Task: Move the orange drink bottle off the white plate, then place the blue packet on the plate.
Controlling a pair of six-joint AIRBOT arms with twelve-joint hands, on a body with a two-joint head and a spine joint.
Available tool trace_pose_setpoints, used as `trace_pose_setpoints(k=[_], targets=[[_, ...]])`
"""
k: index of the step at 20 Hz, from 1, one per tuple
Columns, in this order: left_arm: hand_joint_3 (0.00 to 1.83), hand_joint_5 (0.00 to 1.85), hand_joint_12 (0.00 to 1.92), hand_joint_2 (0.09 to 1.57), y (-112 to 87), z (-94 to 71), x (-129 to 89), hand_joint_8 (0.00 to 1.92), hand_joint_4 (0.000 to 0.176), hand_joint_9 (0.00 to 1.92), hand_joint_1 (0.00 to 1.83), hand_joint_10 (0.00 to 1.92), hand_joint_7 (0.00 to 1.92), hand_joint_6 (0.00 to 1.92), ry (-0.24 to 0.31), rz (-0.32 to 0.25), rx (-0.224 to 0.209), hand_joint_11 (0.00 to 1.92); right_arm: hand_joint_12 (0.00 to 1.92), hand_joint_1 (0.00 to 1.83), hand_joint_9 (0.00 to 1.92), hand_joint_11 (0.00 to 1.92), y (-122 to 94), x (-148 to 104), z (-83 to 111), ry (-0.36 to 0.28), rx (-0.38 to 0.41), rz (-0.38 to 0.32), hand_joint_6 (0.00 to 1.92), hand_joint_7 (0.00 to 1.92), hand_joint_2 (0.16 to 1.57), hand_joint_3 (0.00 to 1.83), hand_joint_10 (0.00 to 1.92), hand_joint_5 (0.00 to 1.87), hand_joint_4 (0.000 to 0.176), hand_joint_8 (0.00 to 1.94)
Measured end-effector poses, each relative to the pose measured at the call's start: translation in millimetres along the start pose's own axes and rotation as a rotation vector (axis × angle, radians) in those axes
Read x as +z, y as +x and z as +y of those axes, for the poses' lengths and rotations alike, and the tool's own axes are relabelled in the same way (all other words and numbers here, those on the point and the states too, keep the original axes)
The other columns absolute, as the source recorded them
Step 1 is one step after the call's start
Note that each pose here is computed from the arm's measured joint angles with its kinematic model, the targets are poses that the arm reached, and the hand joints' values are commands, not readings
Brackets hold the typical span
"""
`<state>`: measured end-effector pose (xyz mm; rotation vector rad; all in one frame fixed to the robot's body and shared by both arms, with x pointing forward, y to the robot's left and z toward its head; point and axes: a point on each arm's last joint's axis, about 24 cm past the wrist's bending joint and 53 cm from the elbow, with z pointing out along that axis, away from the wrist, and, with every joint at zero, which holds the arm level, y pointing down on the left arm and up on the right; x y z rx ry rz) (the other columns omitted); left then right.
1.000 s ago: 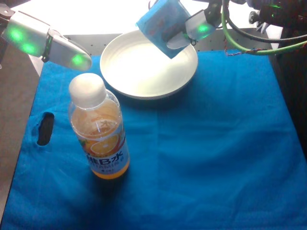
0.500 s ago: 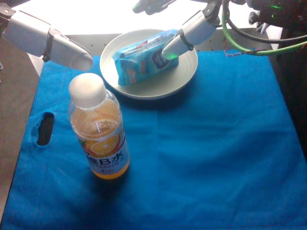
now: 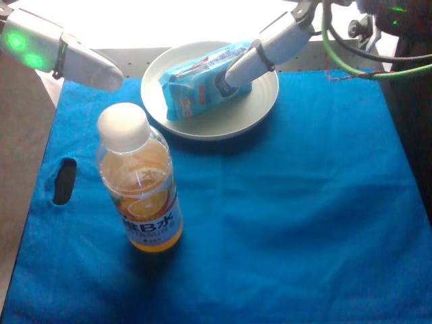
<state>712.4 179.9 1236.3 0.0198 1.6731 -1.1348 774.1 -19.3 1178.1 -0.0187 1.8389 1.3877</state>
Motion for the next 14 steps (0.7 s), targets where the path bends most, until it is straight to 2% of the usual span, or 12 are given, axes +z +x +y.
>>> trace_pose_setpoints(k=[1, 2, 3, 4, 5, 6, 8, 9, 10, 12, 14], targets=[[0.0, 0.0, 0.0, 0.62, -3.0, -0.1, -1, 0.0, 0.176, 0.0, 0.71, 0.0, 0.0, 0.0, 0.001, -0.01, -0.01, 0.0, 0.61, 0.82, 0.26, 0.03, -3, -7, 6.5, -0.023, 0.017, -0.003, 0.0, 0.24, 0.7, 0.0, 0.0, 0.17, 0.149, 0.0], [0.0, 0.0, 0.0, 0.62, -4.8, -0.8, -1, 0.0, 0.176, 0.0, 0.71, 0.0, 0.0, 0.0, 0.004, -0.016, -0.014, 0.0, 0.61, 0.82, 0.26, 0.03, -3, -10, 9.9, -0.035, 0.024, -0.003, 0.0, 0.24, 0.7, 0.0, 0.0, 0.17, 0.149, 0.0], [0.0, 0.0, 0.0, 0.61, -9.3, -0.4, -3, 0.0, 0.176, 0.0, 0.71, 0.0, 0.0, 0.0, 0.003, -0.029, -0.023, 0.0, 0.64, 0.77, 0.25, 0.0, -5, -17, 15.9, -0.056, 0.027, -0.003, 0.0, 0.24, 0.65, 0.0, 0.0, 0.17, 0.171, 0.0], [0.0, 0.0, 0.0, 0.59, -13.9, -0.3, -5, 0.0, 0.176, 0.0, 0.72, 0.0, 0.0, 0.0, 0.004, -0.042, -0.028, 0.0, 0.44, 0.63, 0.17, 0.0, -10, -25, 21.0, -0.074, 0.026, -0.011, 0.0, 0.18, 0.56, 0.0, 0.01, 0.15, 0.176, 0.0], [0.0, 0.0, 0.0, 0.59, -16.6, -1.2, -6, 0.0, 0.176, 0.0, 0.72, 0.0, 0.0, 0.0, 0.008, -0.051, -0.025, 0.0, 0.44, 0.63, 0.17, 0.0, -16, -32, 23.3, -0.081, 0.023, -0.025, 0.0, 0.18, 0.56, 0.0, 0.01, 0.15, 0.176, 0.0], [0.0, 0.0, 0.0, 0.6, -19.6, -1.7, -8, 0.0, 0.176, 0.0, 0.72, 0.0, 0.0, 0.0, 0.011, -0.059, -0.025, 0.0, 0.45, 0.7, 0.19, 0.01, -22, -41, 25.2, -0.084, 0.016, -0.039, 0.0, 0.19, 0.66, 0.0, 0.0, 0.13, 0.176, 0.0], [0.0, 0.0, 0.0, 0.61, -26.6, -3.9, -12, 0.0, 0.176, 0.0, 0.71, 0.0, 0.0, 0.0, 0.016, -0.082, -0.016, 0.0, 0.49, 0.71, 0.19, 0.0, -29, -55, 31.1, -0.098, 0.011, -0.059, 0.0, 0.18, 0.66, 0.0, 0.0, 0.11, 0.176, 0.0], [0.01, 0.0, 0.0, 0.63, -32.7, -8.5, -17, 0.0, 0.176, 0.0, 0.7, 0.0, 0.0, 0.0, 0.028, -0.104, -0.018, 0.0, 0.33, 0.72, 0.11, 0.0, -34, -65, 35.1, -0.105, -0.002, -0.074, 0.0, 0.11, 0.7, 0.01, 0.0, 0.04, 0.176, 0.0], [0.0, 0.0, 0.0, 0.61, -37.4, -13.6, -21, 0.0, 0.176, 0.0, 0.73, 0.0, 0.0, 0.0, 0.044, -0.119, -0.006, 0.0, 0.17, 0.86, 0.07, 0.0, -38, -74, 39.0, -0.108, -0.018, -0.083, 0.0, 0.09, 0.71, 0.01, 0.0, 0.03, 0.176, 0.0], [0.0, 0.0, 0.0, 0.6, -43.7, -20.3, -27, 0.0, 0.176, 0.0, 0.7, 0.0, 0.0, 0.0, 0.061, -0.141, 0.002, 0.0, 0.15, 0.93, 0.1, 0.05, -43, -85, 47.6, -0.122, -0.037, -0.1, 0.0, 0.08, 0.71, 0.01, 0.01, 0.03, 0.176, 0.0], [0.0, 0.0, 0.0, 0.61, -48.4, -32.5, -34, 0.0, 0.176, 0.0, 0.7, 0.0, 0.0, 0.0, 0.097, -0.164, 0.017, 0.0, 0.17, 0.87, 0.16, 0.09, -48, -95, 55.8, -0.134, -0.026, -0.121, 0.01, 0.11, 0.72, 0.0, 0.03, 0.06, 0.175, 0.01]])
